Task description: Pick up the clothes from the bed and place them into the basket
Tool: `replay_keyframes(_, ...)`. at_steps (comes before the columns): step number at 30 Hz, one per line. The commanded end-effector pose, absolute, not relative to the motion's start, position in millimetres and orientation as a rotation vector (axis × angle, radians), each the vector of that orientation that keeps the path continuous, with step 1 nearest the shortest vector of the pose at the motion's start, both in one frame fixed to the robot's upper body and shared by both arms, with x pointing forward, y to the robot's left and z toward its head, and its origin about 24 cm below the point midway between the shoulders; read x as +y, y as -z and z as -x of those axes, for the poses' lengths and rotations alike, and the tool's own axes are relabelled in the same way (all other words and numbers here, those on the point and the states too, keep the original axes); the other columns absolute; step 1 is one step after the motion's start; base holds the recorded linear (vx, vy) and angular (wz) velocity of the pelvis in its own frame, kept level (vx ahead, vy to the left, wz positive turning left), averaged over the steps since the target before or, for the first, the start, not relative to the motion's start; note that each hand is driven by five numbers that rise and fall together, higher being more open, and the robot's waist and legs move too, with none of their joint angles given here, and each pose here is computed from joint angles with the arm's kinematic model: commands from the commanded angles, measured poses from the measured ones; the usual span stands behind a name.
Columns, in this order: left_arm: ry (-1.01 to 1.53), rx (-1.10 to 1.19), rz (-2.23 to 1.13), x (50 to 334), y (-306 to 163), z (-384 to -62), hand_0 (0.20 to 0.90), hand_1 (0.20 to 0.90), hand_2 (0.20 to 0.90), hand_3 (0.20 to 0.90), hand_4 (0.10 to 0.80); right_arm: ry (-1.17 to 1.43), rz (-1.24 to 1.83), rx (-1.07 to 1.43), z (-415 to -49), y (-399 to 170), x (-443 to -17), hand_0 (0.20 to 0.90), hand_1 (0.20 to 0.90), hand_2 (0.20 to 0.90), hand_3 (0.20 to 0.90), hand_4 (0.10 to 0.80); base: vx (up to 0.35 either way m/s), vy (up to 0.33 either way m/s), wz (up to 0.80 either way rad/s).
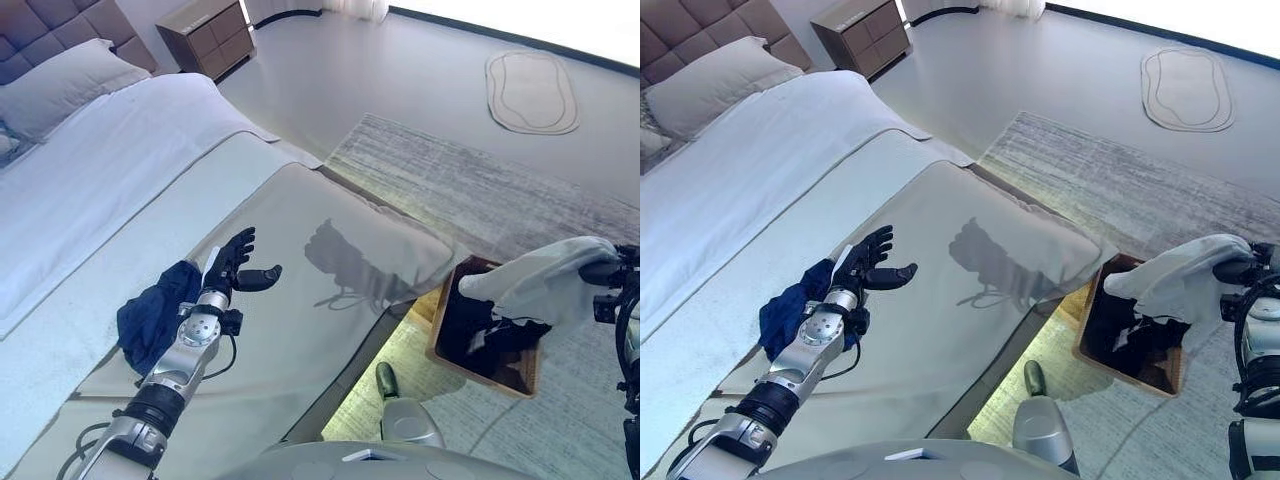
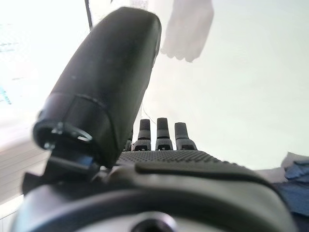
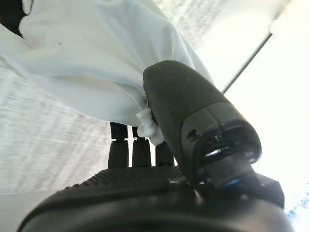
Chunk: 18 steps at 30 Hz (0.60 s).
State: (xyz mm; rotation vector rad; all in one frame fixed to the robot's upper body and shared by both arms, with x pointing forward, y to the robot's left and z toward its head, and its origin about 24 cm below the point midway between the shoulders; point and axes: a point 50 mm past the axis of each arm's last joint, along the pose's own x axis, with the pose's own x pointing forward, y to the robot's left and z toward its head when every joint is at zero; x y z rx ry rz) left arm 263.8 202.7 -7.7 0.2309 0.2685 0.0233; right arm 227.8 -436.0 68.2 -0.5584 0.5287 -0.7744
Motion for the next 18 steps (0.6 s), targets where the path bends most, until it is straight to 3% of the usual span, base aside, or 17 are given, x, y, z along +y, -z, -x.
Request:
replay_keyframes(1, -0.026, 0.089, -0.265, 203.3, -30.1, -287.4, 0.900, 0.900, 0.900, 0.900, 0.800, 0.827, 0.631, 0.320, -251.6, -115.9, -439.6, 0.300, 0.300, 0.300, 0.200, 0.100, 0.000, 0.000, 0.00)
replay_keyframes(7, -0.012, 0.082, -0.263, 201.7, -31.4, -287.5, 0.900, 0.900, 0.900, 0.900, 0.800, 0.857, 0.621, 0.325, -248.5, -112.2, -441.4, 0.302, 0.302, 0.302, 0.203, 0.103, 0.000, 0.000, 0.00)
replay_keyframes(8, -0.011, 0.081, -0.262, 201.2, -31.1, -287.4, 0.900, 0.900, 0.900, 0.900, 0.800, 0.869, 0.620, 0.316, -248.0, -112.7, -441.9, 0.556, 0.556, 0.556, 0.499, 0.399, 0.000, 0.000, 0.00)
replay_keyframes(9, -0.010, 0.080, -0.260, 200.3, -31.1, -287.4, 0.900, 0.900, 0.900, 0.900, 0.800, 0.879, 0.621, 0.310, -247.3, -113.7, -442.6, 0.900, 0.900, 0.900, 0.900, 0.800, 0.000, 0.000, 0.00)
replay_keyframes(18, -0.002, 0.086, -0.255, 196.5, -29.0, -286.5, 0.900, 0.900, 0.900, 0.900, 0.800, 0.868, 0.645, 0.307, -246.1, -111.1, -441.0, 0.900, 0.900, 0.900, 0.900, 0.800, 0.000, 0.000, 0.00)
